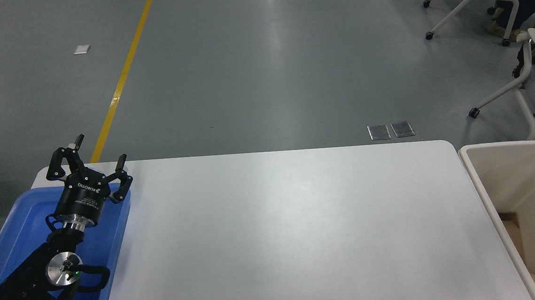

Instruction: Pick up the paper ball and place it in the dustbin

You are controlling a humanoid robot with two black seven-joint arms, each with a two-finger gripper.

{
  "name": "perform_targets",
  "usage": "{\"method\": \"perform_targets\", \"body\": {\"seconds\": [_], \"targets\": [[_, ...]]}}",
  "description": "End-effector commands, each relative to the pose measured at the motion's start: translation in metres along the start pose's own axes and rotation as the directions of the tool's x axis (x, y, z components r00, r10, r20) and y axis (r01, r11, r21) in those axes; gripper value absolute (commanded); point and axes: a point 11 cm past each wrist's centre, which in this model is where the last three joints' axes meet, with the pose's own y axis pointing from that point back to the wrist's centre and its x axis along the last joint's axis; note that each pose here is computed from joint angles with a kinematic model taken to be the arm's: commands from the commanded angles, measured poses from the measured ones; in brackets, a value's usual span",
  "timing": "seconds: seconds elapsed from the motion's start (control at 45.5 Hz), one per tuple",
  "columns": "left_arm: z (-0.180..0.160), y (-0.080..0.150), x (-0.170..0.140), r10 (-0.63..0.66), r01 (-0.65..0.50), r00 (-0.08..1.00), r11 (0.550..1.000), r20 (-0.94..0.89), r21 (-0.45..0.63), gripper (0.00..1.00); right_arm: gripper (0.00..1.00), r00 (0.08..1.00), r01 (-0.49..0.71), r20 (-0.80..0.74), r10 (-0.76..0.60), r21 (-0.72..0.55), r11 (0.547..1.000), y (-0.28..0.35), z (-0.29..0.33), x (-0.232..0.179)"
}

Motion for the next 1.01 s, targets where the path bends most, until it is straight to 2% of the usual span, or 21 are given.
{"method": "perform_targets", "body": {"seconds": [0.0, 0.11, 0.242, 0.418, 0.593, 0.747, 0.879, 0.989], "targets": [[0.000, 0.000, 0.000, 0.000, 0.000, 1.000, 1.000, 0.000, 0.000, 0.98, 1.00, 1.000, -0.001, 0.004, 0.001, 0.007, 1.000, 0.000, -0.005, 0.001], [0.000, 0.000, 0.000, 0.000, 0.000, 1.000, 1.000, 0.000, 0.000, 0.98, 1.00, 1.000, 0.018, 0.012, -0.019, 0.020, 1.000, 0.001, -0.014, -0.004], [0.000, 0.000, 0.000, 0.002, -0.002, 1.000, 1.000, 0.000, 0.000, 0.98, 1.00, 0.995, 0.073, 0.056, -0.079, 0.096, 0.993, 0.007, -0.064, -0.020], [0.001, 0.000, 0.000, 0.001, -0.001, 1.000, 1.000, 0.001, 0.000, 0.98, 1.00, 0.979, 0.084, 0.161, -0.122, 0.221, 0.972, 0.022, -0.140, -0.018], [0.000, 0.000, 0.000, 0.002, -0.002, 1.000, 1.000, 0.000, 0.000, 0.98, 1.00, 0.931, 0.153, 0.272, -0.244, 0.316, 0.936, 0.045, -0.197, -0.036], [0.000, 0.000, 0.000, 0.000, 0.000, 1.000, 1.000, 0.000, 0.002, 0.98, 1.00, 0.869, 0.199, 0.363, -0.336, 0.366, 0.909, 0.060, -0.222, -0.054], [0.000, 0.000, 0.000, 0.000, 0.000, 1.000, 1.000, 0.000, 0.000, 0.98, 1.00, 0.809, 0.215, 0.415, -0.416, 0.451, 0.866, 0.073, -0.239, -0.069], [0.001, 0.000, 0.001, 0.002, -0.002, 1.000, 1.000, 0.002, 0.000, 0.98, 1.00, 0.751, 0.184, 0.444, -0.488, 0.570, 0.801, 0.087, -0.252, -0.079]]}}
